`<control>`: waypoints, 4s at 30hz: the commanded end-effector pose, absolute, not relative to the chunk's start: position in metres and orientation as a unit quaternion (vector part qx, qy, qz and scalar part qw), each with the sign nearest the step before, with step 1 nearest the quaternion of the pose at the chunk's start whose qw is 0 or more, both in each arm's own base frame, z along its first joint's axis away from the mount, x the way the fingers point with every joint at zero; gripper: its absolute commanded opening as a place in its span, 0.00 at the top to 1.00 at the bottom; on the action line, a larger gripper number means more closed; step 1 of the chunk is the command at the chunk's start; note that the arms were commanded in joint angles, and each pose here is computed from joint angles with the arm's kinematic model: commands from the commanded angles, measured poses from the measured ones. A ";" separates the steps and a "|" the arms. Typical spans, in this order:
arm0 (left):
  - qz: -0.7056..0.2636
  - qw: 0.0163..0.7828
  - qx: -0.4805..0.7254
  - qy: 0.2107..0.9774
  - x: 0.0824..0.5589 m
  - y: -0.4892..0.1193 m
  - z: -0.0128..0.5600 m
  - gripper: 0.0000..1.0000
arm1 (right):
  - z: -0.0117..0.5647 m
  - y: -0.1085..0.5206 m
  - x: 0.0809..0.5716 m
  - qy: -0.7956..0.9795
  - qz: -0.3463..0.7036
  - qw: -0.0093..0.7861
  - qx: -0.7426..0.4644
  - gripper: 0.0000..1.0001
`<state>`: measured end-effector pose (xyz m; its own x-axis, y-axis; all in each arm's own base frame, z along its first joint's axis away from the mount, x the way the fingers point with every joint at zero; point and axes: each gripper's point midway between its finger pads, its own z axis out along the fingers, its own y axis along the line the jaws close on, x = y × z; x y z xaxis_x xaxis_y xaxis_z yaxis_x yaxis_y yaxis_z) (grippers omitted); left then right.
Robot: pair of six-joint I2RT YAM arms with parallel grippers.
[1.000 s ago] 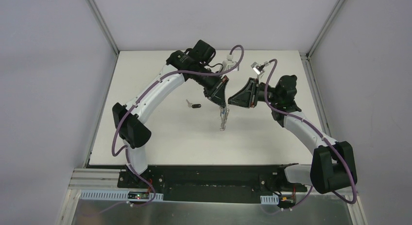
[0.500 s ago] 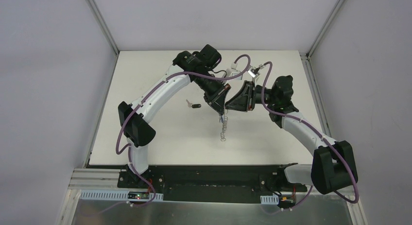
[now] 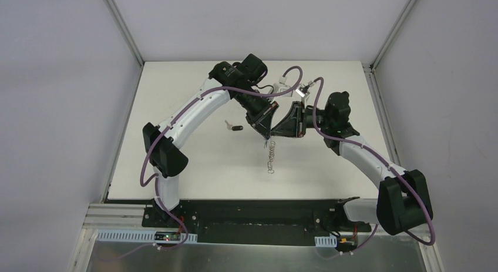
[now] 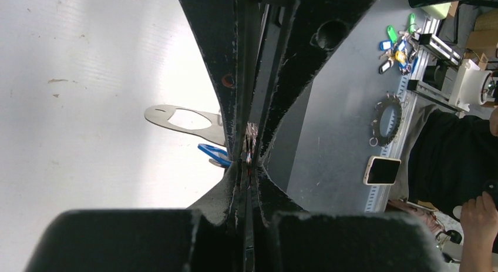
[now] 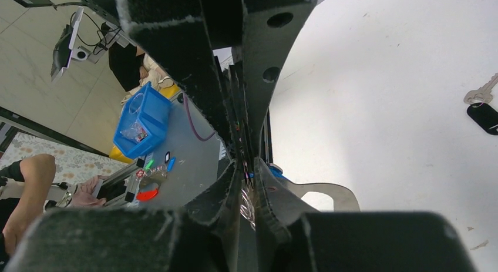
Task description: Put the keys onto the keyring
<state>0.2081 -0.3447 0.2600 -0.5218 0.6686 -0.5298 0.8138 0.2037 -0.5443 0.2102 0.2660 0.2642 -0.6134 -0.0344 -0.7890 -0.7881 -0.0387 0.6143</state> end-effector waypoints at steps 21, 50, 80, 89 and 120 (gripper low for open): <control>-0.445 0.239 0.502 0.702 0.226 -0.344 0.293 0.78 | 0.305 0.264 0.240 0.625 0.649 0.343 -0.266 1.00; -0.434 0.225 0.497 0.717 0.225 -0.355 0.275 0.85 | 0.295 0.257 0.270 0.656 0.631 0.365 -0.195 1.00; -0.386 0.234 0.479 0.753 0.233 -0.366 0.261 0.51 | 0.284 0.251 0.287 0.682 0.609 0.373 -0.156 1.00; -0.418 0.226 0.450 0.756 0.229 -0.367 0.269 0.36 | 0.282 0.244 0.289 0.683 0.603 0.381 -0.159 1.00; -0.512 0.243 0.438 0.697 0.247 -0.357 0.290 0.47 | 0.302 0.239 0.251 0.626 0.635 0.374 -0.256 1.00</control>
